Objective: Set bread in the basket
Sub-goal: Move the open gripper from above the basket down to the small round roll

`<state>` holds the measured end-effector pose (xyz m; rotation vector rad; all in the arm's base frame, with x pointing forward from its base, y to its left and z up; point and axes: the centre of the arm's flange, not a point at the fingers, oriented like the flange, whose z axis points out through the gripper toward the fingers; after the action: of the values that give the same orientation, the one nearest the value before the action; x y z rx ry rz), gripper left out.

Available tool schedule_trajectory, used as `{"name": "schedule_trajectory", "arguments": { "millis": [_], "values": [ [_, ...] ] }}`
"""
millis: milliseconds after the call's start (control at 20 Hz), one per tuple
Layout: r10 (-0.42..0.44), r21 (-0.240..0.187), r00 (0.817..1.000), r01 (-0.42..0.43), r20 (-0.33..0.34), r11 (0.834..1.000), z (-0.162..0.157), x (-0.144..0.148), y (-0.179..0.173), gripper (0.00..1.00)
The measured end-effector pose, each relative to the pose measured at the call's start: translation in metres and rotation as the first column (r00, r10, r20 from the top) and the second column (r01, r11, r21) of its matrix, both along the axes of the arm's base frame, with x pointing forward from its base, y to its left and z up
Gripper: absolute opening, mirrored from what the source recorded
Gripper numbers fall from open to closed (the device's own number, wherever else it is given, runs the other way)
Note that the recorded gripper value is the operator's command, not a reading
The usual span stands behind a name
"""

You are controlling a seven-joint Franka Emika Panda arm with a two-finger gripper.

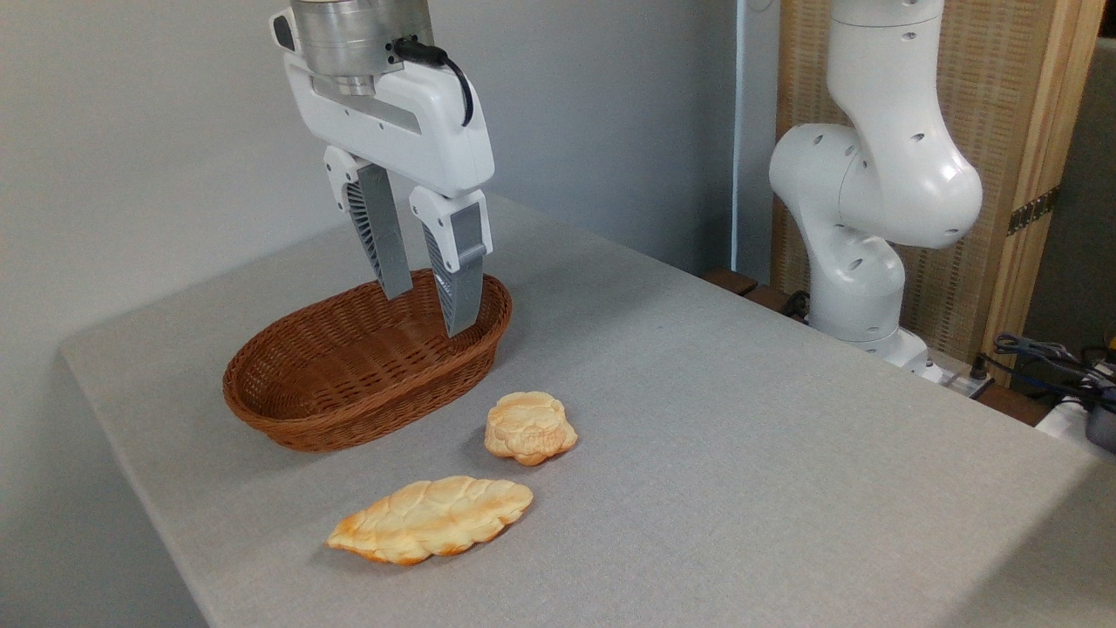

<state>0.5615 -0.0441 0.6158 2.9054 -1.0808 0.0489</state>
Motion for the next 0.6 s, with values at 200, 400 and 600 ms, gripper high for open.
{"name": "schedule_trajectory", "arguments": {
  "millis": [200, 400, 600],
  "values": [
    [0.003, 0.000, 1.000, -0.003, -0.004, 1.000, -0.001, 0.000, 0.003, 1.00],
    [0.004, 0.001, 1.000, -0.004, -0.009, 1.000, -0.004, 0.000, 0.005, 1.00],
    [-0.039, 0.003, 0.999, 0.039, -0.035, 0.999, -0.015, -0.007, 0.005, 1.00]
  ]
}}
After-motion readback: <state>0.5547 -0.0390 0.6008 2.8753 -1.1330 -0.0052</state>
